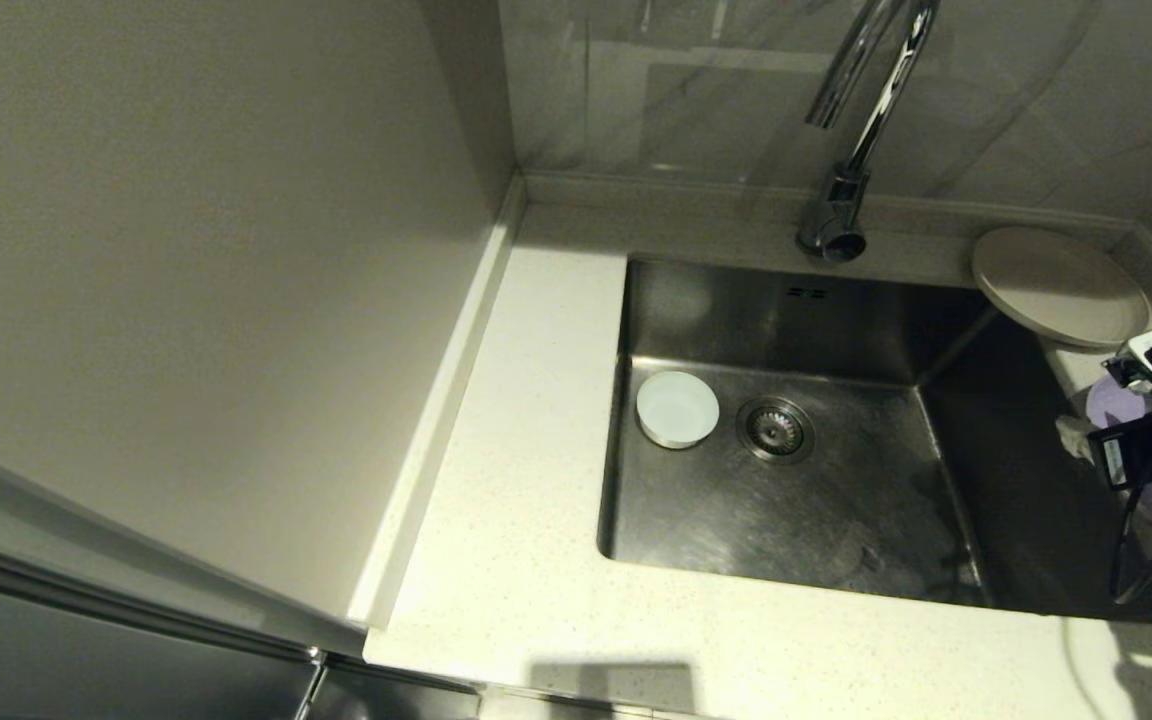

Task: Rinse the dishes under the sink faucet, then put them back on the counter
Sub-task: Put a plate back to the table from the sink, then put a bowl back to the table from the sink

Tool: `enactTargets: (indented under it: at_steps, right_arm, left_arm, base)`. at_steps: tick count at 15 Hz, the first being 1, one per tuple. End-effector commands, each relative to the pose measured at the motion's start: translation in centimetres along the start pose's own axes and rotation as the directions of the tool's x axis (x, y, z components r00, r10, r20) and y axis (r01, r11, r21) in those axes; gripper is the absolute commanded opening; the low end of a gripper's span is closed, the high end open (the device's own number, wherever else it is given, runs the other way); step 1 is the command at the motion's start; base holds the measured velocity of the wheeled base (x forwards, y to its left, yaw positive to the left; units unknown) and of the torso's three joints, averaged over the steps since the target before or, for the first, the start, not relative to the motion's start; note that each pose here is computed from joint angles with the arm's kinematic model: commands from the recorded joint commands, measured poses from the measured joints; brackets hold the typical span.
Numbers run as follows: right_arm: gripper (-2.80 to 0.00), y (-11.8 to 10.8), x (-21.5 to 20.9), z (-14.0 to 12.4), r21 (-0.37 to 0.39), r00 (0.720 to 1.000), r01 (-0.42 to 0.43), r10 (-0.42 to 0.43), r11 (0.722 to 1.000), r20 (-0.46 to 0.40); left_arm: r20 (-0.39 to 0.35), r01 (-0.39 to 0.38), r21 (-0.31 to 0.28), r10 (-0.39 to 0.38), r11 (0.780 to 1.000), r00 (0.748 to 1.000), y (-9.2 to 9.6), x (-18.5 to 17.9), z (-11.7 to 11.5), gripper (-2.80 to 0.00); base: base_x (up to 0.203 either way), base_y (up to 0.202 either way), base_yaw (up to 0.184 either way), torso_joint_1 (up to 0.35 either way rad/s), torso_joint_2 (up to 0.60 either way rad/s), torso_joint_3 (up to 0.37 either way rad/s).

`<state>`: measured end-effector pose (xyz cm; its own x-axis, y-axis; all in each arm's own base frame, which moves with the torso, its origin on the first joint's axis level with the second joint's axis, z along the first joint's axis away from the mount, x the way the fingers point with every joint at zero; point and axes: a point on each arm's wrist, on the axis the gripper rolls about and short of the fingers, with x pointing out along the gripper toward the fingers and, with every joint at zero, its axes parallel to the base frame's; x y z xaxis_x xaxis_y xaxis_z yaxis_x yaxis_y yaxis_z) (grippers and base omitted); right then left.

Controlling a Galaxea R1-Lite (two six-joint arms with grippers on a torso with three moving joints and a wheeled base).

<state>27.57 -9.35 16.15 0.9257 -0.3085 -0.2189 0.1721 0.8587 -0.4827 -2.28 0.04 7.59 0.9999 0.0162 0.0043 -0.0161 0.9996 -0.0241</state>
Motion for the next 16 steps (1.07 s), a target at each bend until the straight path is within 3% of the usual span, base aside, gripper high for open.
enactTargets:
  at_steps: [1,3,4,5,6,7,8,9,11,13,15,16]
  right_arm:
    - [0.0,-0.9,-2.2,2.3,-0.004,0.996,0.013,-0.013,1.0,0.089]
    - [0.0,-1.2,-4.9,4.9,-0.009,0.974,-0.047,0.048,0.999,0.221]
    - [0.0,-1.5,-6.4,6.9,-0.013,0.943,-0.084,0.084,0.996,0.323]
    - [0.0,-2.0,-8.0,9.3,-0.003,0.894,-0.122,0.111,0.993,0.435]
    - [0.0,-2.5,-9.9,12.1,0.017,0.822,-0.184,0.144,0.983,0.551]
    - [0.0,-3.2,-11.9,14.4,0.029,0.751,-0.247,0.173,0.969,0.638]
    - [0.0,-3.7,-14.1,16.0,0.038,0.706,-0.319,0.21,0.947,0.676]
    - [0.0,-3.5,-15.2,16.3,0.049,0.715,-0.39,0.269,0.92,0.645]
    - [0.0,-3.0,-16.2,15.4,0.088,0.762,-0.511,0.403,0.855,0.507]
    - [0.0,-2.4,-17.0,14.1,0.144,0.79,-0.571,0.493,0.808,0.365]
    - [0.0,-1.7,-17.3,12.6,0.211,0.799,-0.6,0.564,0.772,0.21]
    - [0.0,-1.3,-17.4,11.7,0.248,0.79,-0.61,0.601,0.752,0.121]
  left_arm:
    - [0.002,-0.001,-0.001,0.001,1.0,1.0,0.0,0.0,0.0,-2.8]
    - [0.002,-0.001,-0.001,0.001,1.0,1.0,0.0,0.0,0.0,-2.8]
    - [0.002,-0.001,-0.001,0.001,1.0,1.0,0.0,0.0,0.0,-2.8]
    - [0.002,-0.001,-0.001,0.001,1.0,1.0,0.0,0.0,0.0,-2.8]
    - [0.002,-0.001,-0.001,0.001,1.0,1.0,0.0,0.0,0.0,-2.8]
    - [0.002,-0.001,-0.001,0.001,1.0,1.0,0.0,0.0,0.0,-2.8]
    - [0.002,-0.001,-0.001,0.001,1.0,1.0,0.0,0.0,0.0,-2.8]
    - [0.002,-0.001,-0.001,0.001,1.0,1.0,0.0,0.0,0.0,-2.8]
    - [0.002,-0.001,-0.001,0.001,1.0,1.0,0.0,0.0,0.0,-2.8]
    - [0.002,-0.001,-0.001,0.001,1.0,1.0,0.0,0.0,0.0,-2.8]
    - [0.002,-0.001,-0.001,0.001,1.0,1.0,0.0,0.0,0.0,-2.8]
    - [0.002,-0.001,-0.001,0.001,1.0,1.0,0.0,0.0,0.0,-2.8]
  base:
    - [0.0,0.0,0.0,0.0,0.0,0.0]
    - [0.0,0.0,0.0,0.0,0.0,0.0]
    - [0.0,0.0,0.0,0.0,0.0,0.0]
    - [0.0,0.0,0.0,0.0,0.0,0.0]
    - [0.0,0.0,0.0,0.0,0.0,0.0]
    - [0.0,0.0,0.0,0.0,0.0,0.0]
    - [0.0,0.0,0.0,0.0,0.0,0.0]
    - [0.0,0.0,0.0,0.0,0.0,0.0]
    - [0.0,0.0,0.0,0.0,0.0,0.0]
    - [0.0,0.0,0.0,0.0,0.0,0.0]
    - [0.0,0.0,0.0,0.0,0.0,0.0]
    - [0.0,0.0,0.0,0.0,0.0,0.0]
